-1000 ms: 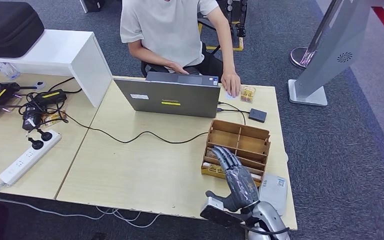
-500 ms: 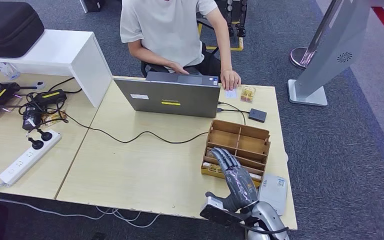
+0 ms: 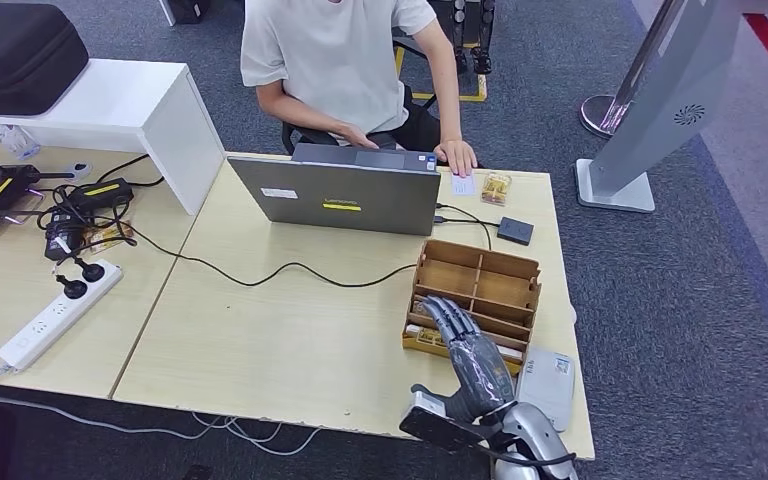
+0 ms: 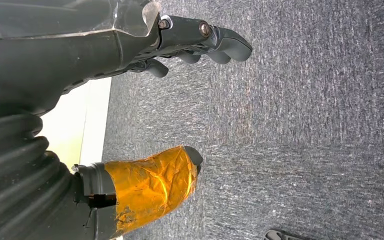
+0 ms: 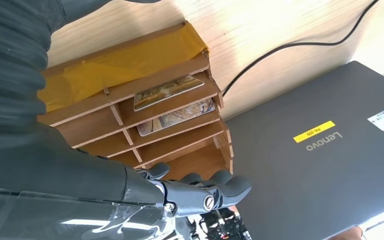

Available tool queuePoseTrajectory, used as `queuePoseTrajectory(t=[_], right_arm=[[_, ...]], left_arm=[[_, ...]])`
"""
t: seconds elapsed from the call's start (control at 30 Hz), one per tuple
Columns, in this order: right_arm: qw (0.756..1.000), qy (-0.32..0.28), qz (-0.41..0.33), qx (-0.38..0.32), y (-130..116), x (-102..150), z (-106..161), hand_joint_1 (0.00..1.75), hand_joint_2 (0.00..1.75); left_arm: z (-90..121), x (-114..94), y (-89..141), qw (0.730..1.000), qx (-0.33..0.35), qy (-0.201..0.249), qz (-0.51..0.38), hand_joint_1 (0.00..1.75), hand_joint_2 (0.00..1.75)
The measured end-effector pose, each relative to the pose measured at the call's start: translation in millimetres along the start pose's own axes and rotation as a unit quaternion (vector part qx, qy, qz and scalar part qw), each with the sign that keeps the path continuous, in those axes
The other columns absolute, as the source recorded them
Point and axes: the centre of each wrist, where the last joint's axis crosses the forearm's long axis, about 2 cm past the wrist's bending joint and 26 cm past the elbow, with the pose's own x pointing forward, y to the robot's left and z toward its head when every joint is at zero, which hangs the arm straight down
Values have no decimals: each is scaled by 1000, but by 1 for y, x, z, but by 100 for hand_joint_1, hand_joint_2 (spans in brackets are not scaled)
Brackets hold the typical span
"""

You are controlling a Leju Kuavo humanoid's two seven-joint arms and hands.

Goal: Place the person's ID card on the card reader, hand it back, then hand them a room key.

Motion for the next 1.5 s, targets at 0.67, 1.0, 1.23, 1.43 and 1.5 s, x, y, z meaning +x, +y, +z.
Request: queuePoseTrajectory(t=[0.67,1.0,1.23,1.43,1.5], right_arm=[[1000,8,-11,22,4,-6,-3,0,175],[1000,10,-11,26,5,-8,-4,0,175],[999,11,-17,31,6,-8,-4,0,175],[999,11,-23,36,7,-9,-5,0,175],[999,11,-25,36,7,-9,-6,0,175]], left_arm=[[0,0,0,1000,0,0,-1,0,175],[0,0,0,1000,0,0,-1,0,175],[0,0,0,1000,0,0,-2,0,175],[0,0,0,1000,0,0,-3,0,175],[0,0,0,1000,0,0,-3,0,175]])
